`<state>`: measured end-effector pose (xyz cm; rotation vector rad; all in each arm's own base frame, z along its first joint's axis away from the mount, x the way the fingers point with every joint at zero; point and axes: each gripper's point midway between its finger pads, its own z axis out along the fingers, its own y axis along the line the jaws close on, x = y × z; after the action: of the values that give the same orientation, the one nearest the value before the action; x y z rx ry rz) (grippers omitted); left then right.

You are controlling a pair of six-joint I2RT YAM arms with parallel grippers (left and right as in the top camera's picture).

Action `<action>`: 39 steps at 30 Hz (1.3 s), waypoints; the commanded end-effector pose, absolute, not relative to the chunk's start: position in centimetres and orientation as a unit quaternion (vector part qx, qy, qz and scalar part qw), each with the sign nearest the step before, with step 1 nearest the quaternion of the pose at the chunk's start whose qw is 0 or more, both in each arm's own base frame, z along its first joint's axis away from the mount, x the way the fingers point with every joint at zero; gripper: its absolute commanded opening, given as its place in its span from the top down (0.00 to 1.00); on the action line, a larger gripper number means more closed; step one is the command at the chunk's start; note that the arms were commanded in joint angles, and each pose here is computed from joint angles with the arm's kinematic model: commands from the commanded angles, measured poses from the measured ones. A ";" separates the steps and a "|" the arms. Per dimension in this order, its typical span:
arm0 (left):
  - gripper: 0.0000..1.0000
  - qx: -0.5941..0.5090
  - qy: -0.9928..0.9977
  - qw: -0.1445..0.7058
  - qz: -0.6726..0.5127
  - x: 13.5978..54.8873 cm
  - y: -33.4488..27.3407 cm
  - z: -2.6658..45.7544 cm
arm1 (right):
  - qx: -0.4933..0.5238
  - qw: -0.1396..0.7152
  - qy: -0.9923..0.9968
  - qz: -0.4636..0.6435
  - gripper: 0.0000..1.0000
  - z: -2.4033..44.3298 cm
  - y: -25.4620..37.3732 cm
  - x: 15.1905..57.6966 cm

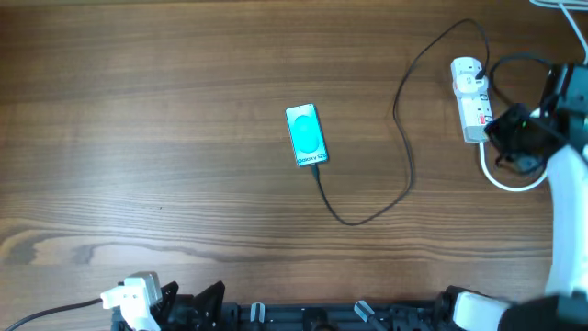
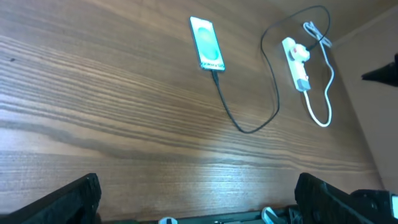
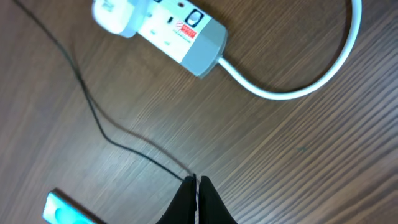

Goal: Plug charger to phone and switch on socket

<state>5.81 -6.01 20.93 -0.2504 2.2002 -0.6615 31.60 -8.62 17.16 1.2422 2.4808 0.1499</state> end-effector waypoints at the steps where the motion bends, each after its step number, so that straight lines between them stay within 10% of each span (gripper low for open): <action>1: 0.00 -0.104 0.871 0.404 -0.259 5.8 -5.8 20.8 | 0.442 0.166 0.880 0.060 0.95 16.6 -10.3 35.9; 14: 0.00 -0.104 0.871 0.404 -0.259 5.8 -5.8 20.8 | 0.520 0.116 0.836 0.129 0.95 6.7 -12.6 46.1; 39: 0.00 -0.104 0.871 0.404 -0.259 5.8 -5.8 20.8 | 0.542 0.131 0.826 0.085 0.95 2.0 -14.9 47.5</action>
<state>5.72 -6.00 20.77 -0.2560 2.2077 -0.6625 47.42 -14.61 2.68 1.5855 2.3822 0.2861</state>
